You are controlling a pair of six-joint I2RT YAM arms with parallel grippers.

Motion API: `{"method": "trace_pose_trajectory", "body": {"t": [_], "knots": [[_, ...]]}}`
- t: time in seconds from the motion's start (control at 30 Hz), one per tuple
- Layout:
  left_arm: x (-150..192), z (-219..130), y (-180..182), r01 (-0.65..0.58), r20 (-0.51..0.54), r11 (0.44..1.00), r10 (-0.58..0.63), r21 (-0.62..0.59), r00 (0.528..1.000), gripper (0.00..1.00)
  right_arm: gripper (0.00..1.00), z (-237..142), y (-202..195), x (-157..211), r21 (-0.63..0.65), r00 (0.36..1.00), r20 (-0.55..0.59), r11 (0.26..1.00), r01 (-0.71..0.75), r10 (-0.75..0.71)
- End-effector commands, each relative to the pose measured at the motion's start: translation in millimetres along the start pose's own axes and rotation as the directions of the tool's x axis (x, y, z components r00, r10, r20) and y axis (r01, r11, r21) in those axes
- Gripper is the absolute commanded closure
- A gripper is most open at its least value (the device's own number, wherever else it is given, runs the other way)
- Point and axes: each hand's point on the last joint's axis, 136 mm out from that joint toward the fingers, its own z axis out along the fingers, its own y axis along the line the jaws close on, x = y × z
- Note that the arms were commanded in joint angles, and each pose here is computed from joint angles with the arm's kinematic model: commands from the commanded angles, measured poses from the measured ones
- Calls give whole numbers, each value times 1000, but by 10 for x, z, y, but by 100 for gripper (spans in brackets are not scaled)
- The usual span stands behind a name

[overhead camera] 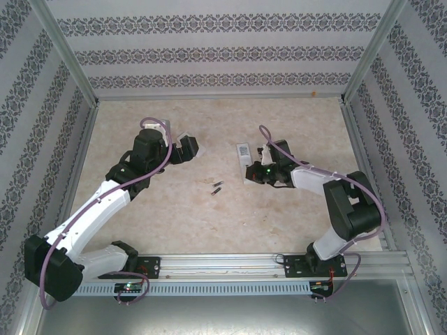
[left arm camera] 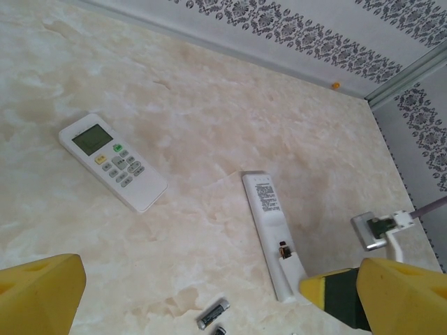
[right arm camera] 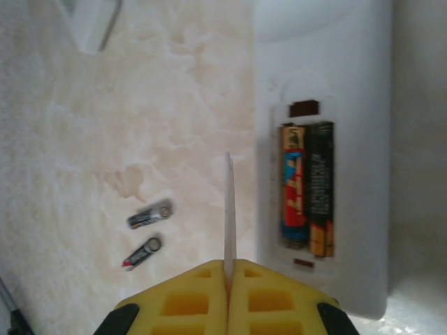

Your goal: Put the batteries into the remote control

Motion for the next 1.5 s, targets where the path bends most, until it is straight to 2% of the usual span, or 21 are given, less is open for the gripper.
{"method": "trace_pose_trajectory", "body": {"t": [0.0,0.2,0.37,0.53,0.87,1.27,1.47], "knots": [[-42,30,-37,-16,28,1000,15,17,1000,0,100,60,-123,-104,48,1000,17,998,-27,26],[-30,48,-47,-16,23,1000,16,23,1000,0,100,76,-132,-150,55,999,27,998,-20,19],[-13,70,-42,-14,18,1000,14,25,1000,0,100,-75,10,-265,38,997,79,999,11,-14],[-6,94,-55,-8,14,999,8,33,1000,0,100,-121,-33,-384,51,993,121,999,-9,3],[-11,79,-54,-7,18,999,6,34,1000,0,98,93,-158,-295,53,997,65,998,-46,42],[-2,106,-59,-3,14,999,2,36,1000,0,86,107,-183,-239,88,998,44,995,-38,35],[-5,110,-80,3,13,999,-4,46,1000,0,76,-1,-182,-271,158,999,44,988,1,-8]]}}
